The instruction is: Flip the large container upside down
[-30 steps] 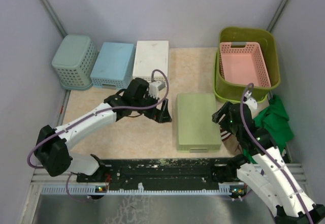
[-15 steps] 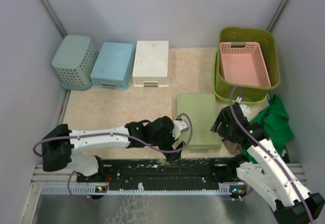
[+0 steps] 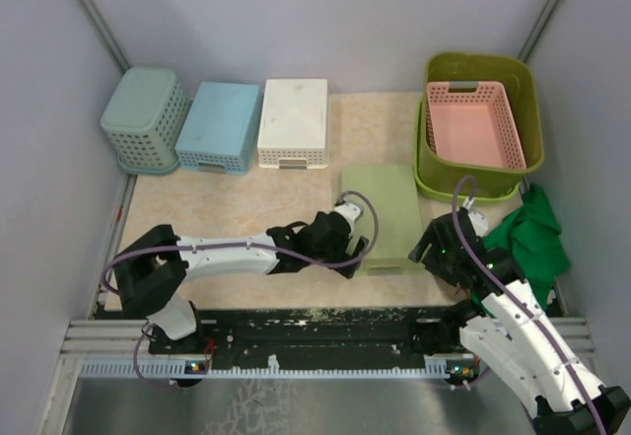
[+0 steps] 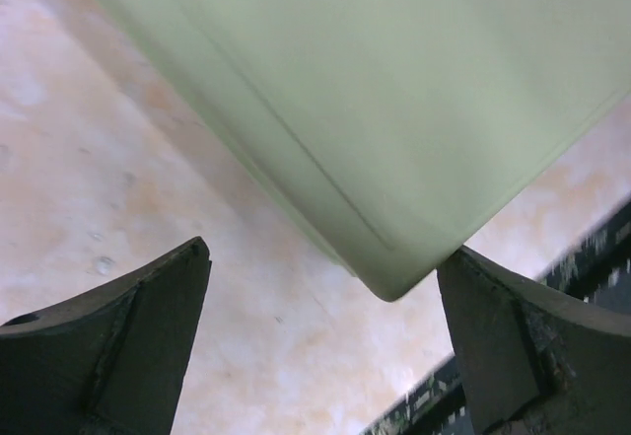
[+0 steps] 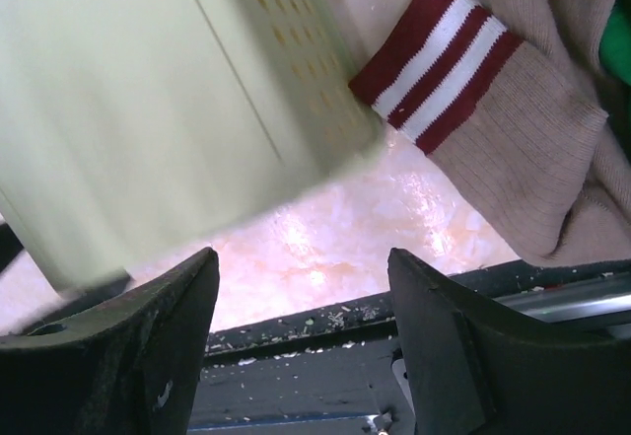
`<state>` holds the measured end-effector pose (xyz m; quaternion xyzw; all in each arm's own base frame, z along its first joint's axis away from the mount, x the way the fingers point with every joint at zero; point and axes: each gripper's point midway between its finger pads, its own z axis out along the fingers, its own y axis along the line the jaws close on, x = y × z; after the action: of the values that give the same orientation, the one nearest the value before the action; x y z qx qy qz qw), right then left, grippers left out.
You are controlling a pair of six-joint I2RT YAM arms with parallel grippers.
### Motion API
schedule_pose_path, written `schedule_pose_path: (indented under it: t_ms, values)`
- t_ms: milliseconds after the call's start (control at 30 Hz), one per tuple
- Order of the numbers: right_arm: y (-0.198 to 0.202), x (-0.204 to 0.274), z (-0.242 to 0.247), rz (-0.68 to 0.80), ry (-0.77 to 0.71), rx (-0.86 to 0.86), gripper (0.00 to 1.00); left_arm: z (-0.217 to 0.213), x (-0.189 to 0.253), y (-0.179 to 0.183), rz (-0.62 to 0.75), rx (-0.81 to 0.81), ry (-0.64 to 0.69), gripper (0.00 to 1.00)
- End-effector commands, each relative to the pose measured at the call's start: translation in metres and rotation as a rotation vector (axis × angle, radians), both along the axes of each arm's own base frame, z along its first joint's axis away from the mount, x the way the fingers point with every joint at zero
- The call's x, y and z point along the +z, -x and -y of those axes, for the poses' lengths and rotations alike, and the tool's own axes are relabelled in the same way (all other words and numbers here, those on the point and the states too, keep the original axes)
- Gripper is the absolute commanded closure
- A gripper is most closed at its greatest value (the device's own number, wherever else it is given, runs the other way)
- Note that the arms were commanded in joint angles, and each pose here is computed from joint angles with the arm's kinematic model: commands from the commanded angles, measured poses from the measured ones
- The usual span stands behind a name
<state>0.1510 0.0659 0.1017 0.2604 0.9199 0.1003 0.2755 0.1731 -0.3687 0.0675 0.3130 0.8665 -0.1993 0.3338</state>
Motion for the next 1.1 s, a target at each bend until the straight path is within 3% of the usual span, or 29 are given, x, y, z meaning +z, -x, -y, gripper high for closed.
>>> schedule_pose_path:
  t_ms: [0,100,300,400,533,667,767,967,1067]
  values:
    - [-0.009,0.022,-0.004,0.073,-0.023,0.029,0.3,-0.002,0.024,-0.071,-0.017,0.278,0.176,0.0]
    - [-0.01,0.031,-0.014,0.111,-0.052,0.099,0.31,-0.012,0.031,-0.091,-0.054,0.327,0.249,0.0]
    - [-0.016,0.031,-0.028,0.175,-0.113,0.162,0.33,-0.012,0.052,-0.092,-0.026,0.287,0.232,0.0]
    - [-0.018,0.028,-0.042,0.199,-0.185,0.188,0.39,-0.022,0.072,-0.086,-0.024,0.293,0.243,0.0]
    - [-0.035,0.026,-0.053,0.284,-0.244,0.175,0.59,-0.05,0.122,-0.089,0.077,0.386,0.319,0.0]
    - [-0.054,0.008,-0.066,0.296,-0.187,0.191,0.71,-0.092,0.166,-0.103,0.17,0.518,0.391,0.0]
    - [-0.081,-0.004,-0.07,0.324,-0.102,0.141,0.74,-0.115,0.18,-0.108,0.194,0.578,0.415,0.0]
    - [-0.161,0.021,-0.082,0.511,-0.047,-0.011,0.96,-0.129,0.176,-0.103,0.165,0.601,0.399,0.0]
    - [-0.199,0.03,-0.075,0.576,0.047,-0.123,0.99,-0.134,0.178,-0.098,0.16,0.603,0.4,0.0]
